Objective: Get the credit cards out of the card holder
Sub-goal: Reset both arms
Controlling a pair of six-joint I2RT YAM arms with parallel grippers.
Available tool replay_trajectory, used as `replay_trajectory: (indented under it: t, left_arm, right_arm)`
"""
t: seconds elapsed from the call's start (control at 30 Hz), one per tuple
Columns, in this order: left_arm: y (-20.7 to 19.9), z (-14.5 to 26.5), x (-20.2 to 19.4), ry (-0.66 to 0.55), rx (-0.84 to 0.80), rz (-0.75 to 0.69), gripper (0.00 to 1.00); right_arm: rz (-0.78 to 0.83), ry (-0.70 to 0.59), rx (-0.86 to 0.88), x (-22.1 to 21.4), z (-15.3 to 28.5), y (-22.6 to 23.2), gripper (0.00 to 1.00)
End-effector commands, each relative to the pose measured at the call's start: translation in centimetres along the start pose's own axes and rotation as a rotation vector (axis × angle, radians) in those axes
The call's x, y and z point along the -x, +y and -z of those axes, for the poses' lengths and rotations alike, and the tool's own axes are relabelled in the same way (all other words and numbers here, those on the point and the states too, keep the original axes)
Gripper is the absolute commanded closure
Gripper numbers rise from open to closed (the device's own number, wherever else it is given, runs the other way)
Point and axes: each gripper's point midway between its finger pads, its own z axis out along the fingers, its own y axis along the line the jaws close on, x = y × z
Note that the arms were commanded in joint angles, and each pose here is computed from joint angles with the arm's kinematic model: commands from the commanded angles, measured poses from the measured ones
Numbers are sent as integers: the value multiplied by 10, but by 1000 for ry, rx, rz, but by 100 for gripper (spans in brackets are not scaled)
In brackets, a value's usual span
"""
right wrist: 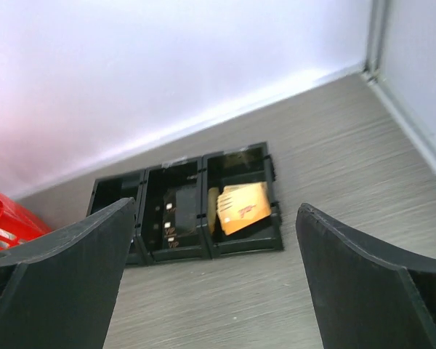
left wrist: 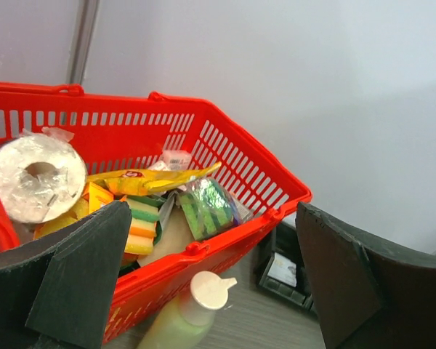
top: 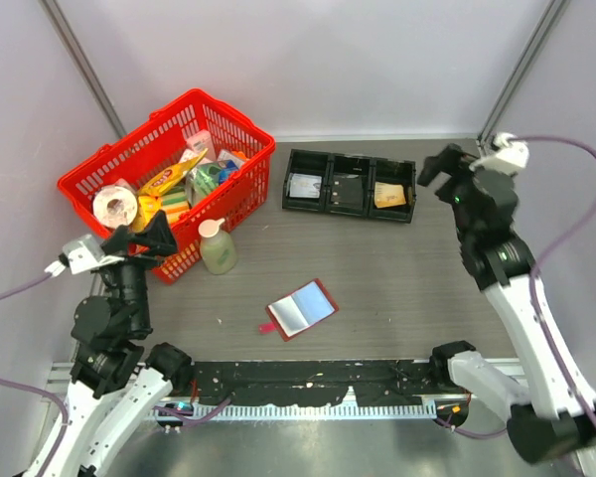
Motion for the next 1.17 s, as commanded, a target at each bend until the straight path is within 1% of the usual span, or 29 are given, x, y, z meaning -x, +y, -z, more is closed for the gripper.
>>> replay_trajectory:
  t: [0.0,0.07,0.1,0.17,0.2,0.3,0.33,0.47,0.57,0.83,1.13]
  left_arm:
    - [15,11,37,-124,47,83,0]
    - [21,16,43,-155,61,94,0]
    - [25,19,45,-166,66,96,0]
    - [31,24,46,-181,79,99,0]
    - [33,27,52,-210,83,119,0]
    - [40,34,54,-226,87,124,0]
    - [42,35,54,-230,89,127,0]
    - [47,39,53,-252,99,136,0]
    - [49,37,49,-248,110,127,0]
    - [44,30,40,-222,104,104,0]
    - [44,27,37,-223,106,102,1]
  right_arm:
    - [60,-157,-115,26,50,-43,4]
    - [68,-240,-106,40,83,-55,4]
    - [78,-237,-110,33,86,-60,4]
    - [85,-268,-118,33,102,-70,4]
    - [85,-283,-124,30,111,-77,4]
    - [78,-332,-143,26,129,-91,4]
    - [72,-343,-147,18,132,-97,4]
    - [22,-423,-108,6,144,-104,4]
    - [-16,-495,-74,13,156,-104,4]
    - [-45,-503,-71,7,160,-109,4]
    - [-105,-465,-48,0,150,-101,4]
